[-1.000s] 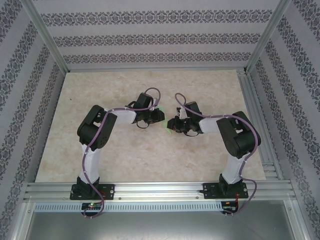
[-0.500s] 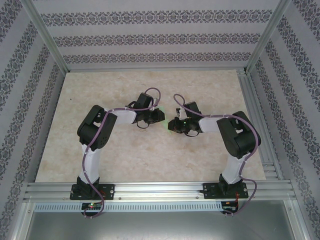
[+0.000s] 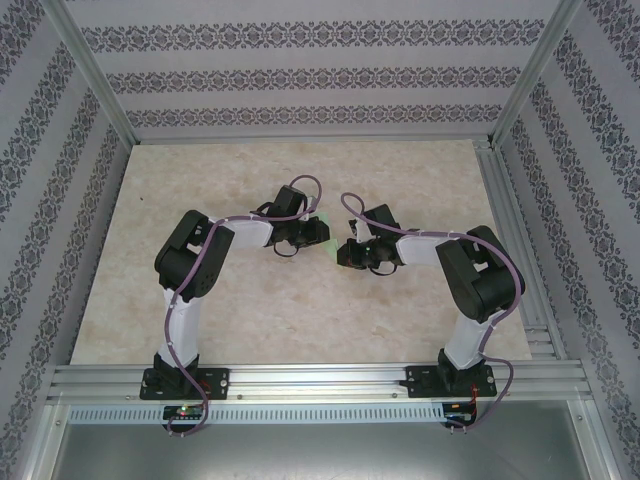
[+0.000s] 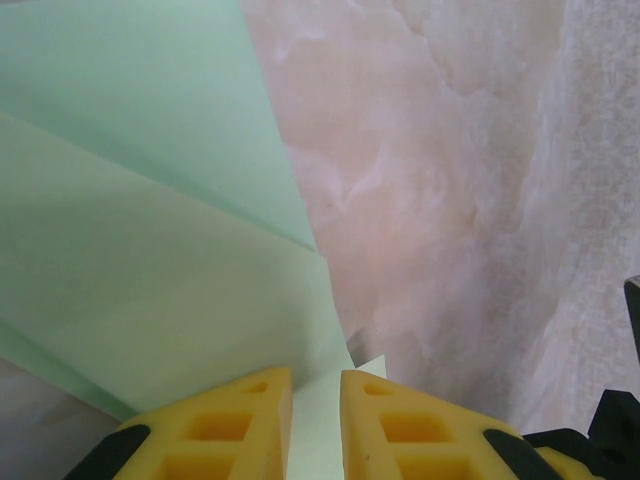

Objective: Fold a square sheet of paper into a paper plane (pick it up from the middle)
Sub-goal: Fold the wing for the fifth time at the center of the table.

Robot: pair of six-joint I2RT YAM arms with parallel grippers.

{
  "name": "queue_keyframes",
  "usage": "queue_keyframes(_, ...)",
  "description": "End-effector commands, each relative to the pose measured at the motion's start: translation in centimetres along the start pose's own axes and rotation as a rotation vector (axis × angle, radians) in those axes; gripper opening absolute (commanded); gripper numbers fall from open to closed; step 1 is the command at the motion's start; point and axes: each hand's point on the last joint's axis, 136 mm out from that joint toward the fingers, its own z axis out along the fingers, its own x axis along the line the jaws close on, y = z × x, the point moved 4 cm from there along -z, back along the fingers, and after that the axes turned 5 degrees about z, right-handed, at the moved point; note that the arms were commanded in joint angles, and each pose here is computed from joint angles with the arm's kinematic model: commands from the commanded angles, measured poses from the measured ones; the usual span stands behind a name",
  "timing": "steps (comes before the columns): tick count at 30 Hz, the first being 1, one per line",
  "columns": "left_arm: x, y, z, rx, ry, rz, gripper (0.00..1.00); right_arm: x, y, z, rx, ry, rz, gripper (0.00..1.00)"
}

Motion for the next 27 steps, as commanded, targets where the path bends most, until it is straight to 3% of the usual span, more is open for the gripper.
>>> queue_keyframes(1,2.2,-2.0,1.2,0.072,0.083,-0.036,0.22,-0.6,-0.3,0.2,0.014,-0.042,0.001,0.07)
queue_keyframes(6,2.4,-2.1,1.3,0.077,0.086,-0.037,0.22,-0.8,-0.2,0.0,0.012,-0.008,0.030,0.03)
queue_keyframes(9,2.4,-2.1,1.3,0.078,0.087,-0.037,0.22,-0.5,-0.4,-0.2,0.013,0.002,0.028,0.11)
queue_keyframes(27,2.5,-2.2,1.4,0.082,0.087,-0.041,0.22,-1.0,-1.7,-0.6,0.045,-0.031,0.019,0.17)
